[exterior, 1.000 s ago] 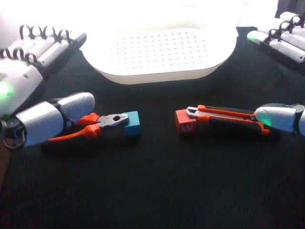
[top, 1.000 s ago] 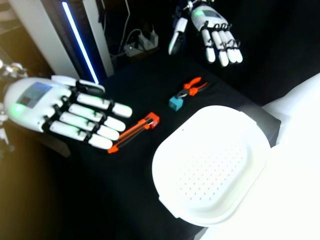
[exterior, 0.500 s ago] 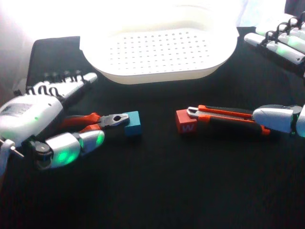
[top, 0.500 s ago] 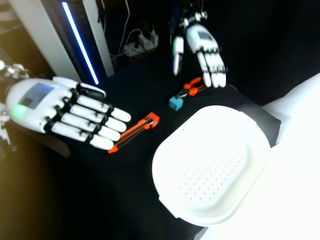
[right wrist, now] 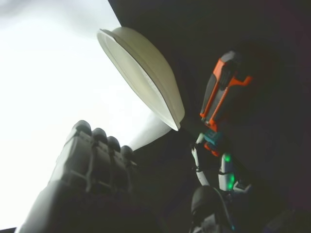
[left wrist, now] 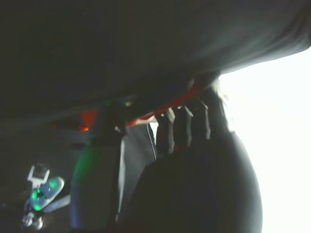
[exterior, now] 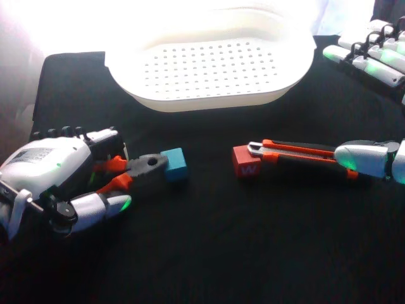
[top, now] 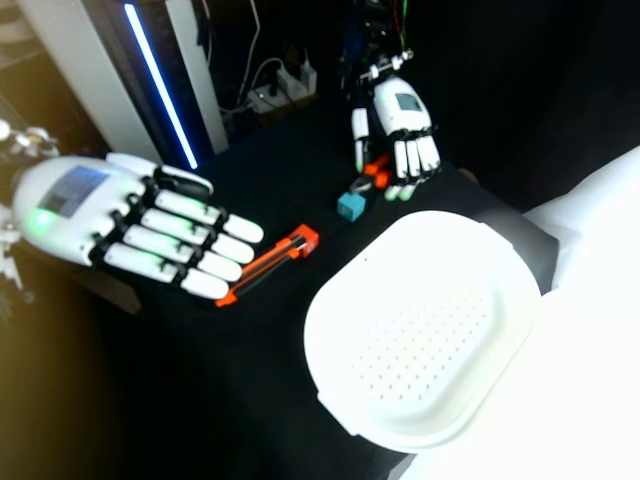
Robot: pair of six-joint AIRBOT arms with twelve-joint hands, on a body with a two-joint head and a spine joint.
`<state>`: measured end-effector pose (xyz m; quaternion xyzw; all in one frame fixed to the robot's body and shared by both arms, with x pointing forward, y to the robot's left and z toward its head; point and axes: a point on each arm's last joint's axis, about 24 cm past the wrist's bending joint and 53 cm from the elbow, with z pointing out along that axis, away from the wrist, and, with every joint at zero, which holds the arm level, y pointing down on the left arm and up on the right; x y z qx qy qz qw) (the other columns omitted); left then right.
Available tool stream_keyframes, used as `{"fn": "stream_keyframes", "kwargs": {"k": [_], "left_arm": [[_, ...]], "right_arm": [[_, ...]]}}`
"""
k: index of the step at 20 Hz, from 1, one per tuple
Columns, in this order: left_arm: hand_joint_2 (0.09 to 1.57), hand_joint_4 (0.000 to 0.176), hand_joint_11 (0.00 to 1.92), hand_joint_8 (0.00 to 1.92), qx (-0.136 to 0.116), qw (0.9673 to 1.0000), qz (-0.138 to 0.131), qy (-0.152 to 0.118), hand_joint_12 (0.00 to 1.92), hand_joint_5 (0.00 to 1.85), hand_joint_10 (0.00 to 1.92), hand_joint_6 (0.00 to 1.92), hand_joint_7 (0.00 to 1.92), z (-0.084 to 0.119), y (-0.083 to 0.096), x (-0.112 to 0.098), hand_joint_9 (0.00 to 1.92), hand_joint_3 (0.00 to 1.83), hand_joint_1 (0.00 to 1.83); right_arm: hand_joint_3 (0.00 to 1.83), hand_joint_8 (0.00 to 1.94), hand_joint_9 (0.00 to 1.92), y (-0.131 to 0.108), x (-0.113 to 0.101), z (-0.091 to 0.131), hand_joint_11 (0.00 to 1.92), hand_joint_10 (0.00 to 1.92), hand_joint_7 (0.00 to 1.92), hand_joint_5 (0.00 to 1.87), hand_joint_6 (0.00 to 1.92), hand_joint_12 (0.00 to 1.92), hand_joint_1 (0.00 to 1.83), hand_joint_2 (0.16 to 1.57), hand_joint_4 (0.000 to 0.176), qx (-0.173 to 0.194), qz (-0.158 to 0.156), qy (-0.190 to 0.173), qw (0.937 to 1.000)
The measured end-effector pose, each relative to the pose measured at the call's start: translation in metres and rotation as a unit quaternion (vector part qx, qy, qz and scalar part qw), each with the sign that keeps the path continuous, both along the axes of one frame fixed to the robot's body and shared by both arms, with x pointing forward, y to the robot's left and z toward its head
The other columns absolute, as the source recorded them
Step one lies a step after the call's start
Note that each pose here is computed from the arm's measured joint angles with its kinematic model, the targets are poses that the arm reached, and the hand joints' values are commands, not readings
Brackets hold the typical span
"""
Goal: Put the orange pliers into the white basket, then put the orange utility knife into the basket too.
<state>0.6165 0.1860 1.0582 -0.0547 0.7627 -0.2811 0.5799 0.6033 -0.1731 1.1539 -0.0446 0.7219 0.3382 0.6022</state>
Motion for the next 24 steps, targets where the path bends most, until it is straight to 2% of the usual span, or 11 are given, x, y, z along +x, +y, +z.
{"fn": "stream_keyframes", "kwargs": {"k": [2, 4, 7, 10, 15, 16, 18, 19, 20, 22, 24], "left_arm": [[1.32, 0.024, 1.62, 1.92, 0.0, 0.9996, -0.013, -0.024, 1.92, 1.14, 1.92, 1.92, 1.37, 0.018, -0.004, 0.0, 1.57, 0.0, 1.29], [1.27, 0.019, 1.63, 1.92, -0.004, 0.9976, -0.023, -0.065, 1.92, 1.15, 1.92, 1.92, 1.31, 0.044, -0.008, 0.0, 1.54, 0.0, 1.39], [1.25, 0.014, 1.65, 1.92, -0.024, 0.9885, -0.029, -0.146, 1.92, 1.15, 1.92, 1.92, 1.38, 0.099, -0.013, 0.013, 1.59, 0.0, 1.41], [1.24, 0.011, 1.61, 1.92, -0.034, 0.9828, -0.03, -0.179, 1.92, 1.09, 1.92, 1.92, 1.33, 0.129, -0.022, 0.042, 1.52, 0.0, 1.35], [1.28, 0.0, 1.47, 1.92, -0.031, 0.9879, -0.054, -0.142, 1.92, 1.0, 1.92, 1.92, 1.2, 0.132, -0.064, 0.096, 1.36, 0.0, 1.21], [1.26, 0.0, 1.44, 1.92, -0.018, 0.9882, -0.059, -0.14, 1.92, 0.99, 1.92, 1.92, 1.19, 0.135, -0.072, 0.106, 1.34, 0.0, 1.21], [1.26, 0.0, 1.41, 1.92, 0.009, 0.9879, -0.064, -0.141, 1.92, 0.86, 1.92, 1.92, 1.13, 0.147, -0.092, 0.131, 1.3, 0.0, 1.14], [1.26, 0.0, 1.43, 1.92, 0.013, 0.9886, -0.06, -0.137, 1.92, 0.93, 1.92, 1.92, 1.15, 0.148, -0.097, 0.141, 1.31, 0.0, 1.23], [1.27, 0.0, 1.44, 1.92, 0.02, 0.9898, -0.059, -0.128, 1.92, 0.95, 1.92, 1.92, 1.16, 0.143, -0.102, 0.148, 1.32, 0.0, 1.23], [1.27, 0.0, 1.49, 1.92, 0.021, 0.9958, -0.056, -0.07, 1.92, 0.93, 1.92, 1.92, 1.2, 0.111, -0.111, 0.165, 1.37, 0.0, 1.3], [1.23, 0.0, 1.26, 1.92, 0.019, 0.9983, -0.051, -0.021, 1.92, 0.81, 1.92, 1.92, 0.99, 0.083, -0.11, 0.172, 1.13, 0.0, 1.2]], "right_arm": [[0.01, 0.0, 0.0, 0.0, 0.0, 0.0, 0.0, 0.0, 0.0, 0.0, 0.0, 0.0, 0.01, 1.16, 0.0, 0.0, 0.001, -0.001, 1.0], [0.01, 0.0, 0.0, 0.0, 0.0, 0.0, 0.0, 0.0, 0.0, 0.0, 0.0, 0.0, 0.0, 1.17, 0.0, 0.0, 0.0, 0.0, 1.0], [0.0, 0.0, 0.0, 0.0, 0.0, 0.0, 0.0, 0.0, 0.0, 0.0, 0.0, 0.0, 0.0, 1.16, 0.0, 0.0, 0.0, 0.0, 1.0], [0.02, 0.0, 0.0, 0.004, -0.001, -0.004, 0.0, 0.0, 0.0, 0.0, 0.0, 0.0, 0.0, 1.2, 0.0, 0.002, 0.004, 0.004, 1.0], [0.01, 0.0, 0.0, 0.015, -0.006, -0.013, 0.0, 0.0, 0.0, 0.0, 0.0, 0.0, 0.11, 1.22, 0.0, -0.007, 0.026, 0.013, 0.9995], [0.01, 0.0, 0.0, 0.016, -0.007, -0.015, 0.0, 0.0, 0.0, 0.0, 0.0, 0.0, 0.11, 1.22, 0.005, -0.01, 0.03, 0.017, 0.9994], [0.01, 0.0, 0.0, 0.018, -0.008, -0.023, 0.0, 0.0, 0.0, 0.0, 0.0, 0.0, 0.12, 1.23, 0.041, -0.016, 0.035, 0.028, 0.9989], [0.01, 0.0, 0.0, 0.021, -0.009, -0.026, 0.0, 0.0, 0.0, 0.0, 0.0, 0.0, 0.09, 1.23, 0.029, -0.017, 0.041, 0.032, 0.9985], [0.01, 0.0, 0.0, 0.023, -0.01, -0.029, 0.0, 0.0, 0.0, 0.0, 0.0, 0.0, 0.07, 1.24, 0.033, -0.018, 0.047, 0.036, 0.9981], [0.0, 0.0, 0.0, 0.029, -0.012, -0.036, 0.0, 0.0, 0.0, 0.0, 0.0, 0.0, 0.09, 1.23, 0.025, -0.017, 0.057, 0.048, 0.9971], [0.0, 0.0, 0.0, 0.032, -0.014, -0.04, 0.0, 0.0, 0.0, 0.0, 0.0, 0.0, 0.18, 1.22, 0.021, -0.019, 0.063, 0.052, 0.9965]]}}
